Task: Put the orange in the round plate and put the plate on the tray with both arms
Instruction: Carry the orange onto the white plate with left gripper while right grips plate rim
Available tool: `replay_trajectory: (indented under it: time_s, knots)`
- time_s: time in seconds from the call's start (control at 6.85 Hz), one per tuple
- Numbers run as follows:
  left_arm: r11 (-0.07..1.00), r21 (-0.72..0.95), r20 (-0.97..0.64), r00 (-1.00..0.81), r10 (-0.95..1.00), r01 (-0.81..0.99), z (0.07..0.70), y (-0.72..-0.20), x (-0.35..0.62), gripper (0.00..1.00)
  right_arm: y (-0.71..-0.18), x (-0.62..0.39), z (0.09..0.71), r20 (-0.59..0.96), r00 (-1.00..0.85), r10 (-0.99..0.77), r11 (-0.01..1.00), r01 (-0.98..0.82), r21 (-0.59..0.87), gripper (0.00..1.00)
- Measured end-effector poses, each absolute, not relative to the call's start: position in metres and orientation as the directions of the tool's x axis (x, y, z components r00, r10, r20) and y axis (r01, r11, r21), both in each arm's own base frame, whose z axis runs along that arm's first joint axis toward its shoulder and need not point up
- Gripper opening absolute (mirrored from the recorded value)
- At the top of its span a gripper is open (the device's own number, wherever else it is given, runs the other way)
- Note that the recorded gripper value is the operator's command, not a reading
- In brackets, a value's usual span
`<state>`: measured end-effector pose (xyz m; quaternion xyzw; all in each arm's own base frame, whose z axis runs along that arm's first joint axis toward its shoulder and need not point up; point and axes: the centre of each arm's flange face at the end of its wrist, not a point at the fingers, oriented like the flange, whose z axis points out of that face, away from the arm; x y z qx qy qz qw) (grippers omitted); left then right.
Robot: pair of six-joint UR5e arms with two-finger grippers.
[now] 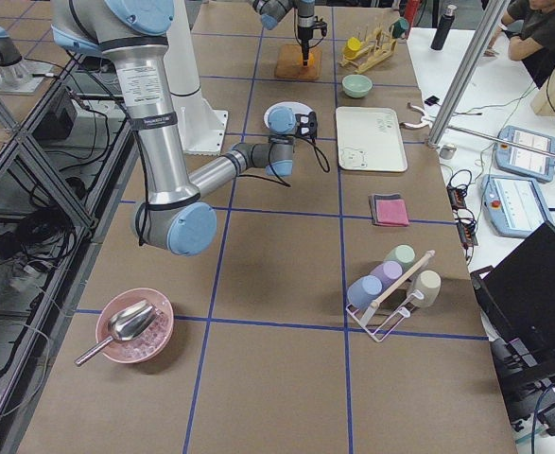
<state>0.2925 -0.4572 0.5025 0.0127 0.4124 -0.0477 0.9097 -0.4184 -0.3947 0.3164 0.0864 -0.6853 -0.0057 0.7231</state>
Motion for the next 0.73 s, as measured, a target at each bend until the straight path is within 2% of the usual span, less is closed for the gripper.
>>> replay_trajectory:
  time_s: [0.29,0.73]
  knots:
    - [0.991,-0.046,-0.769,0.628,-0.115,0.126,0.403,-0.471,0.327,0.72,-0.384,-0.45,0.303,0.989,-0.007,-0.15,0.973,-0.176,0.147,0.99]
    - [0.985,-0.1,-0.796,0.583,-0.164,0.141,0.289,-0.43,0.431,0.73,-0.376,-0.496,0.319,0.985,-0.06,-0.164,0.966,-0.213,0.148,0.98]
